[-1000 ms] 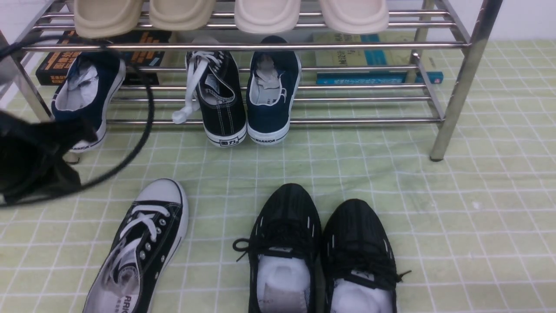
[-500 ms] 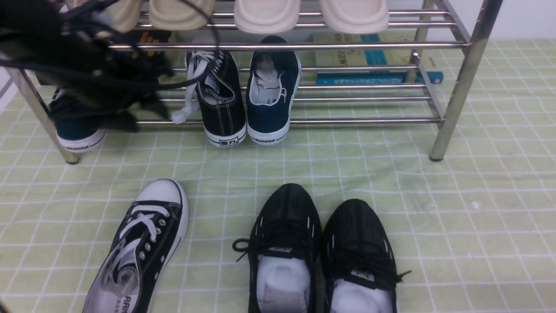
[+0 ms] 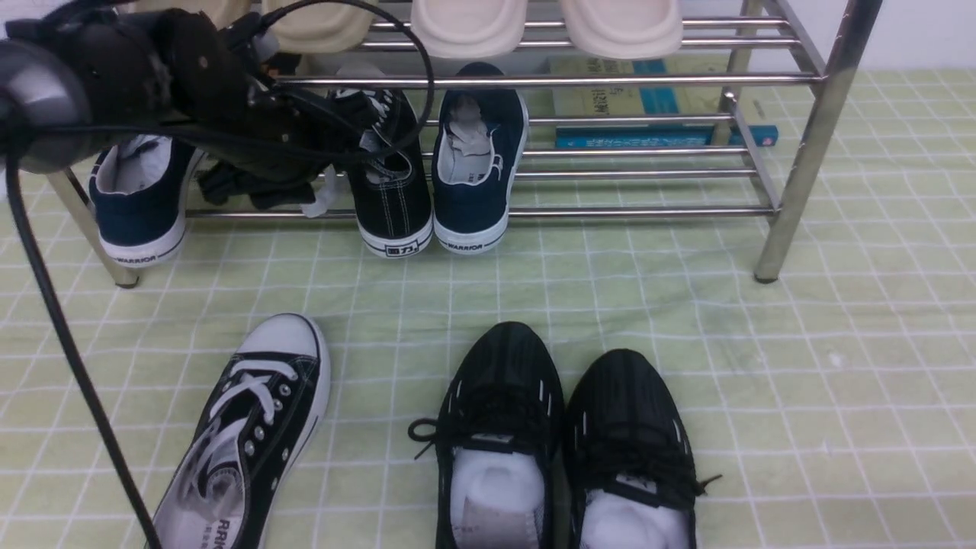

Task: Take the shoes off the shelf with your hand from the green coffee tablecloth.
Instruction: 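Grasp the leftmost shoe on the bottom shelf of the shoe rack with the left gripper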

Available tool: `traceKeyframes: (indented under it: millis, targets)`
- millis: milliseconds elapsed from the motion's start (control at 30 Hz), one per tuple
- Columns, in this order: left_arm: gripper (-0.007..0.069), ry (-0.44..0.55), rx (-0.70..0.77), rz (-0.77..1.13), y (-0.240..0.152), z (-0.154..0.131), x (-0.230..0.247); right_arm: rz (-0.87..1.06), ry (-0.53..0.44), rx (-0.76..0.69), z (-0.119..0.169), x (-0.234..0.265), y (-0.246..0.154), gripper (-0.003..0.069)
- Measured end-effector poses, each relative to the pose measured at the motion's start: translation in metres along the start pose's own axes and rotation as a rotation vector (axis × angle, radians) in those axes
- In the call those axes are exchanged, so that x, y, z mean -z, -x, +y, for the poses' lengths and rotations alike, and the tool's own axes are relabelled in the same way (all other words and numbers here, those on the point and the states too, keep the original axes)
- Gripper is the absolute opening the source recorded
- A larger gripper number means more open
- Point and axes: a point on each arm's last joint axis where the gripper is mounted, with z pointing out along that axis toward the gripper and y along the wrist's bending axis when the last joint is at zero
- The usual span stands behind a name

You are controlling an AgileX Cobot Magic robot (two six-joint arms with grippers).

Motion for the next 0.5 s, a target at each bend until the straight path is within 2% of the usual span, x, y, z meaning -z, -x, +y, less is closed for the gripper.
traceKeyframes:
  millis: [333, 467, 500]
  targets:
    - [0.0448, -0.020, 0.053, 0.001, -0.005, 0.001, -0.021, 0.000, 0.000, 0.000, 0.000, 0.000, 0.000, 0.0239]
    - [0.0384, -0.027, 0.055, -0.016, -0.005, 0.002, -0.025, 0.000, 0.000, 0.000, 0.000, 0.000, 0.000, 0.0239]
    - [0.0337, -0.028, 0.061, -0.014, -0.005, 0.002, -0.025, 0.000, 0.000, 0.000, 0.000, 0.000, 0.000, 0.0239]
